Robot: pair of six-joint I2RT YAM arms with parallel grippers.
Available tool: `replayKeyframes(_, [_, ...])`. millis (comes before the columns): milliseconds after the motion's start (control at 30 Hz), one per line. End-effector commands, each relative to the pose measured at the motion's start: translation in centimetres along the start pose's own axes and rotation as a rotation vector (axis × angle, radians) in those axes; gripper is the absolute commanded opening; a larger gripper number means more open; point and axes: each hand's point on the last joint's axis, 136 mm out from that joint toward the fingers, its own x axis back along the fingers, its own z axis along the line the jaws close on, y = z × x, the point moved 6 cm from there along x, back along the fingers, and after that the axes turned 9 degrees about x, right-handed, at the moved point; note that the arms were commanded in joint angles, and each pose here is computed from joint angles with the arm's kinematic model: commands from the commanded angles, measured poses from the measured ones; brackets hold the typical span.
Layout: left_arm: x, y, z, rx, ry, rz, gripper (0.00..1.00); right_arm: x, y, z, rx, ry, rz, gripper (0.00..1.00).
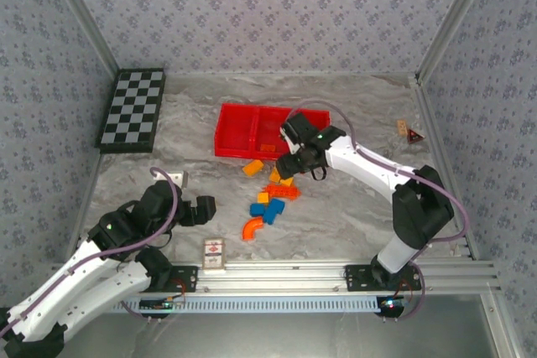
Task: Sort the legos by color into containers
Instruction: Rotate the container at the top-center of the table.
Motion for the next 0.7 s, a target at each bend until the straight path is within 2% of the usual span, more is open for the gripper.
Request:
replayKeyframes(0, [0.6, 0.5, -0.3, 0.005, -0.010, -0.027, 1.00, 0.3, -0.7, 0.3, 0.103, 0.000, 0.015, 0.74])
replayKeyframes(67, [0.6, 0.6, -0.3, 0.006, -0.010, -0.028, 1.00, -0.3, -1.1, 0.0, 0.075, -0.016, 0.063, 0.75])
replayKeyframes(133, [0.6, 0.5, -0.3, 0.007, -0.011, -0.028, 1.00, -1.2, -1.3, -1.3, -0.025, -0.081, 0.125, 0.74])
replayKeyframes(267, [0.7, 0.5, -0.2, 0.007, -0.010, -0.029, 1.00, -2.7, -2.4, -3.0, -0.341, -0.141, 0.216, 0.70])
replayKeyframes(367, [0.7, 0.5, -0.2, 0.009, -0.008, -0.029, 1.00, -3.5, -2.7, -2.6, -0.502, -0.102, 0.144, 0.69])
replayKeyframes(467, [0.7, 0.5, -0.3, 0.005, -0.010, -0.029, 1.00, -4.5, -3.5, -2.0, -0.580, -0.037, 0.110, 0.69])
replayKeyframes(667, [0.7, 0.5, -0.3, 0.000, -0.012, -0.027, 1.00, -5.2, -2.9, -3.7, -0.601, -0.045, 0.099, 0.71])
